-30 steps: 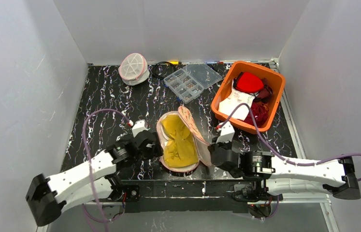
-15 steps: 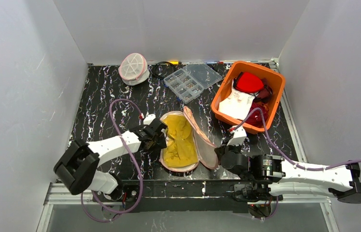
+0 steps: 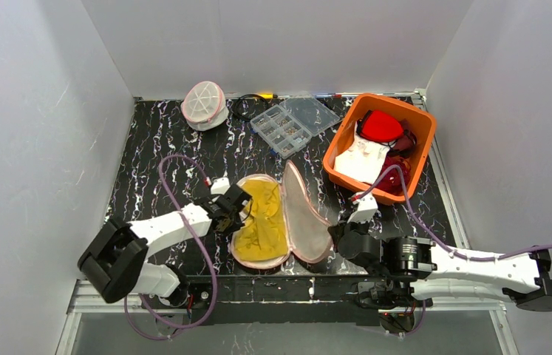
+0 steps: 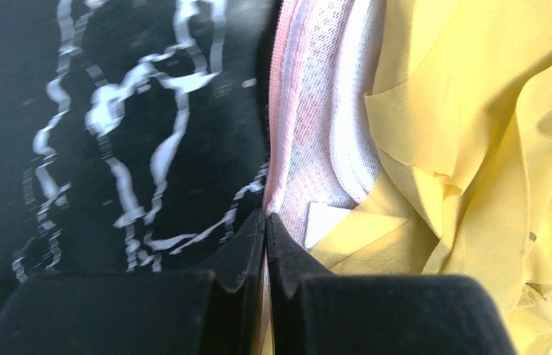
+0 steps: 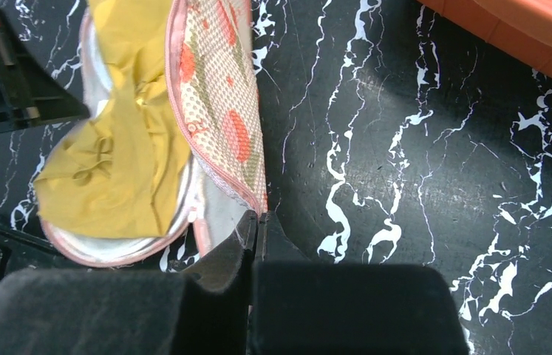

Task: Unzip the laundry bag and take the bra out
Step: Open the laundry bag at the center of the board.

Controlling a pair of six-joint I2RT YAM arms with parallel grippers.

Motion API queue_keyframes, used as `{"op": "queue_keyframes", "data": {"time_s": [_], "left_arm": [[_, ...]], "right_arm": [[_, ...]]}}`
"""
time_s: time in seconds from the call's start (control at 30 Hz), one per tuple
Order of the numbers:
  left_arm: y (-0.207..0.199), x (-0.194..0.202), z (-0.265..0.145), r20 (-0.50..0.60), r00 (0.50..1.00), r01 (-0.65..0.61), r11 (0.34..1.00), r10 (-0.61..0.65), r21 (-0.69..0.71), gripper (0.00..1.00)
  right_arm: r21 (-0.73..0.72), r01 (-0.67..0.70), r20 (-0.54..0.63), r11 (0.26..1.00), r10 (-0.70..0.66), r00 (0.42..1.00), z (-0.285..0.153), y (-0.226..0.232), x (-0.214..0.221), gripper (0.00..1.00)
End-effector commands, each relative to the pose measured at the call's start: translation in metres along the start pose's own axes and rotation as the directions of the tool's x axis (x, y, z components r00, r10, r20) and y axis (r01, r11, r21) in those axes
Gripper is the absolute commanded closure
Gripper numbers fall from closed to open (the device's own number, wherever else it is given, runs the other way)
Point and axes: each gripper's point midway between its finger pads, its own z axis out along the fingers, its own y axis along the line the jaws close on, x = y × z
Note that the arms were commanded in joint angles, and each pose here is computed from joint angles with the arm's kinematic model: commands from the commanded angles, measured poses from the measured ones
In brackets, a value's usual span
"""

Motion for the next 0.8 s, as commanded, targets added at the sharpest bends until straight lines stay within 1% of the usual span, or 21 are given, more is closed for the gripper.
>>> {"op": "queue_keyframes", "data": {"time_s": [0.0, 0.1, 0.13, 0.17, 0.23, 0.27, 0.3, 0.37, 0.43, 0.5, 0.53, 0.6, 0.67, 0.73, 0.77], "left_arm": [[0.058, 0.006, -0.011, 0.048, 0.997, 0.061, 0.985, -0.054, -0.16, 1.0], [0.076, 0.007, -0.019, 0.08, 0.993, 0.105, 0.978, -0.092, -0.179, 1.0], [0.08, 0.008, -0.021, 0.087, 0.991, 0.12, 0.976, -0.106, -0.183, 1.0], [0.084, 0.009, -0.022, 0.09, 0.989, 0.13, 0.974, -0.115, -0.186, 1.0], [0.087, 0.012, -0.024, 0.087, 0.987, 0.147, 0.972, -0.133, -0.186, 1.0], [0.087, 0.015, -0.023, 0.079, 0.988, 0.149, 0.972, -0.136, -0.184, 1.0], [0.087, 0.017, -0.023, 0.072, 0.987, 0.151, 0.972, -0.141, -0.18, 1.0], [0.083, 0.019, -0.024, 0.057, 0.987, 0.155, 0.975, -0.148, -0.159, 1.0], [0.078, 0.019, -0.025, 0.045, 0.988, 0.155, 0.979, -0.151, -0.132, 1.0], [0.074, 0.019, -0.028, 0.037, 0.987, 0.162, 0.981, -0.159, -0.105, 0.99], [0.071, 0.019, -0.03, 0.035, 0.986, 0.165, 0.982, -0.162, -0.089, 0.96], [0.068, 0.018, -0.036, 0.034, 0.985, 0.174, 0.983, -0.172, -0.059, 0.9], [0.066, 0.015, -0.043, 0.04, 0.983, 0.183, 0.983, -0.181, -0.03, 0.84], [0.066, 0.011, -0.052, 0.052, 0.981, 0.19, 0.982, -0.189, -0.008, 0.79], [0.065, 0.007, -0.058, 0.063, 0.979, 0.196, 0.981, -0.196, 0.01, 0.76]], "right_arm": [[0.003, -0.031, 0.041, 1.0, 0.031, 0.999, 0.007, 0.015, -0.011, 0.97], [0.015, -0.025, 0.051, 1.0, 0.025, 0.998, 0.013, 0.023, -0.012, 0.91], [0.028, -0.02, 0.054, 0.999, 0.019, 0.998, 0.016, 0.023, -0.012, 0.86], [0.045, -0.018, 0.057, 0.999, 0.015, 0.998, 0.018, 0.023, -0.013, 0.79], [0.082, -0.004, 0.055, 0.997, -0.001, 0.999, 0.021, 0.022, -0.016, 0.61], [0.094, 0.006, 0.058, 0.996, -0.011, 0.998, 0.021, 0.022, -0.021, 0.53], [0.099, 0.025, 0.064, 0.995, -0.031, 0.997, 0.019, 0.023, -0.027, 0.47], [0.062, 0.063, 0.072, 0.996, -0.068, 0.995, 0.012, 0.036, -0.045, 0.41], [-0.017, 0.09, 0.081, 0.996, -0.088, 0.993, 0.004, 0.06, -0.066, 0.37], [-0.135, 0.148, 0.059, 0.98, -0.141, 0.988, 0.001, 0.092, -0.071, 0.36], [-0.182, 0.166, 0.045, 0.969, -0.16, 0.986, 0.001, 0.106, -0.069, 0.35], [-0.257, 0.192, 0.005, 0.947, -0.197, 0.98, 0.008, 0.131, -0.057, 0.33], [-0.299, 0.199, -0.043, 0.933, -0.222, 0.974, 0.02, 0.148, -0.038, 0.33], [-0.318, 0.171, -0.084, 0.932, -0.207, 0.975, 0.038, 0.154, -0.022, 0.33], [-0.33, 0.131, -0.091, 0.935, -0.17, 0.981, 0.047, 0.156, -0.019, 0.33]]}}
